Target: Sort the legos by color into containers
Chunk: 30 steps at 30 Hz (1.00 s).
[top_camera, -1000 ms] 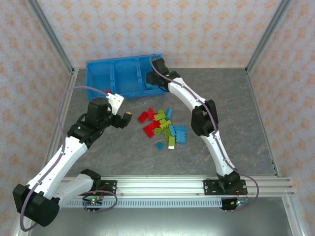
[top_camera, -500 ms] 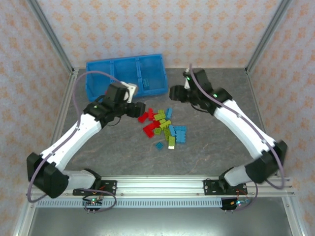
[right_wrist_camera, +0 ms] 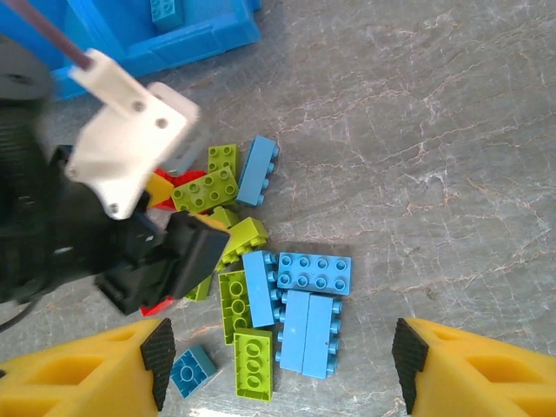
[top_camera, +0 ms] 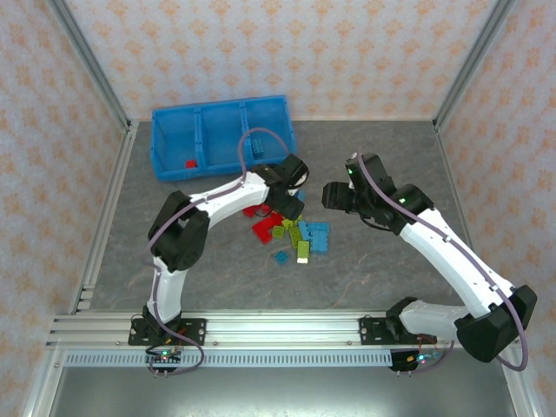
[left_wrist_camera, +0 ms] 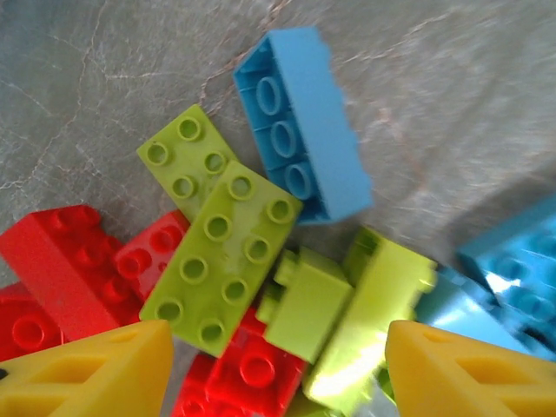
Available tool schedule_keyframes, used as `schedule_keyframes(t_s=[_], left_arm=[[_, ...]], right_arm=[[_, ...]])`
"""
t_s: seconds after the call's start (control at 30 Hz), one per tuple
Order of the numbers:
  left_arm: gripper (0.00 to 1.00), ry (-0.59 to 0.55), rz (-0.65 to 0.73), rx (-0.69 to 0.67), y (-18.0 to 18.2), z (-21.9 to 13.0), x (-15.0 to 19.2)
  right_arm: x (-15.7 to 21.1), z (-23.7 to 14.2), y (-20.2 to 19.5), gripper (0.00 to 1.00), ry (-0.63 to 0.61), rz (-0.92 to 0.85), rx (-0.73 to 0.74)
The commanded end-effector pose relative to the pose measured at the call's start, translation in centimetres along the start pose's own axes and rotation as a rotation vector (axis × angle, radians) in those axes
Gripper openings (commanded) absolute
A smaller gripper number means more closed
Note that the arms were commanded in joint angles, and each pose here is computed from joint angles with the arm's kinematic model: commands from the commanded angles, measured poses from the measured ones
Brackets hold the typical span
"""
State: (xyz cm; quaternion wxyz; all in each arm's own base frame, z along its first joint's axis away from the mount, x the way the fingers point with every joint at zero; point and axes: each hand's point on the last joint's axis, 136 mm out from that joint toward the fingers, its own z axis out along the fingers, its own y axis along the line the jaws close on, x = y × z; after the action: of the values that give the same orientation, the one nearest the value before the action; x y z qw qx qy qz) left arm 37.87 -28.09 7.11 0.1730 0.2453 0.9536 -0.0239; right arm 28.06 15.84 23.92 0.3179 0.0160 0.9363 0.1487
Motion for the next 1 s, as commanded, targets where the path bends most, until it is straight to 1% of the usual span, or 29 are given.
schedule_keyframes(t_s=[0.0, 0.13, 0.27, 0.53, 0.7, 0.8, 0.87, 0.9, 0.97], left_arm=[[0.64, 0.000, 0.038, -0.111, 2.3, -0.7, -1.1], [0.61, 0.053, 0.026, -0.105, 3.0, 1.1, -0.9], [0.60, 0.113, 0.016, -0.071, 3.2, 2.4, -0.1], [0.60, 0.178, 0.054, 0.068, 0.9, 3.2, 0.7], [0.54, 0.217, 0.053, 0.038, 1.5, 4.0, 1.4], [0.55, 0.227, 0.065, 0.007, 2.0, 4.2, 1.6], [0.59, 0.235, 0.086, -0.007, 2.3, 4.3, 1.8], [0.59, 0.241, 0.094, 0.000, 2.2, 4.4, 1.9], [0.56, 0.248, 0.109, 0.026, 1.8, 4.3, 2.0]], right_arm=[[0.6, 0.0, -1.0, 0.69, 0.007, 0.015, 0.045], [1.0, 0.4, -1.1, 0.70, 0.020, 0.018, 0.049], [0.8, 0.3, -1.1, 0.70, 0.016, 0.033, 0.047], [0.6, 0.3, -1.0, 0.70, 0.011, 0.043, 0.044], [0.3, 0.0, -0.9, 0.70, 0.002, 0.052, 0.041], [0.2, -0.2, -0.8, 0.70, -0.002, 0.052, 0.039], [-0.1, -0.3, -0.7, 0.70, -0.007, 0.053, 0.038], [-0.2, -0.3, -0.6, 0.70, -0.009, 0.053, 0.034], [-0.4, -0.5, -0.5, 0.70, -0.016, 0.055, 0.034]])
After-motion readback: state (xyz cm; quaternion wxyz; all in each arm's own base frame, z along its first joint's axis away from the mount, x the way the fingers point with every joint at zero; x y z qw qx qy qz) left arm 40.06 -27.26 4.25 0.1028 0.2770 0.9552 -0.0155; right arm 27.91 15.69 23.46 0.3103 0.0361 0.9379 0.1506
